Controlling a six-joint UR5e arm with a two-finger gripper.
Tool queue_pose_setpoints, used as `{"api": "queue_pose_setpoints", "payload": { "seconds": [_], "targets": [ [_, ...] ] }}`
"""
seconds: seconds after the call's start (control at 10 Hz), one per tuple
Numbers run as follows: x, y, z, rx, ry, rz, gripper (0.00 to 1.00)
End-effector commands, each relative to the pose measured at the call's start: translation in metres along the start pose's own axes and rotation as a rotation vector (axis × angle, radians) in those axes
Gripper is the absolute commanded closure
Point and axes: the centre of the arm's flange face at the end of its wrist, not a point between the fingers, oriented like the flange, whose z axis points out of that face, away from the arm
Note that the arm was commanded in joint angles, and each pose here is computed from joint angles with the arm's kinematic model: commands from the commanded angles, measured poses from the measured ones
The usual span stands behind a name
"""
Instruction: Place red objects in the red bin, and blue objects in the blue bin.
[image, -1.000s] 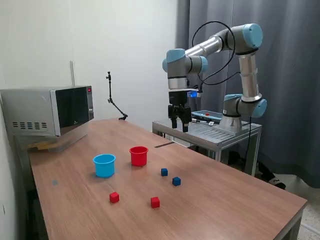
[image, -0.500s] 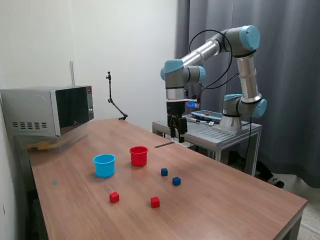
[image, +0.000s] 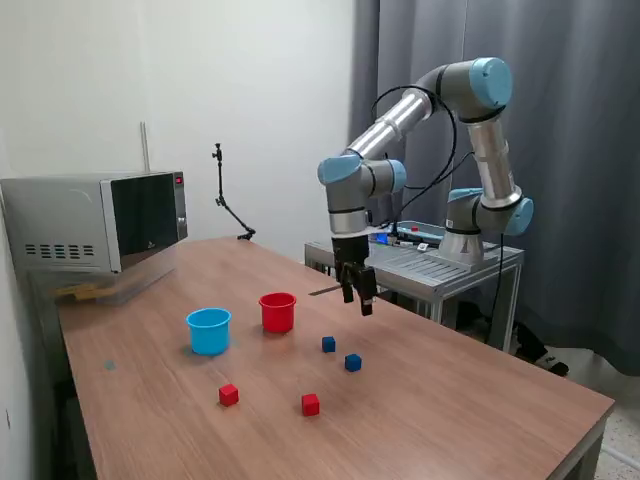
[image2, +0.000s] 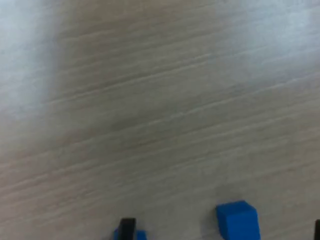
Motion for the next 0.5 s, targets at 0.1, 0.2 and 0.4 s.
{"api": "queue_pose_setpoints", "payload": {
  "seconds": [0.1,0.2,0.4],
  "targets": [
    [-0.005,0.011,0.025,0.019,0.066,-0.137,0.0],
    [-0.018,0.018,0.025,0.017,0.068,-0.116,0.0],
    [-0.029,0.025,0.031,0.014,0.063,-0.097,0.0]
  ]
}}
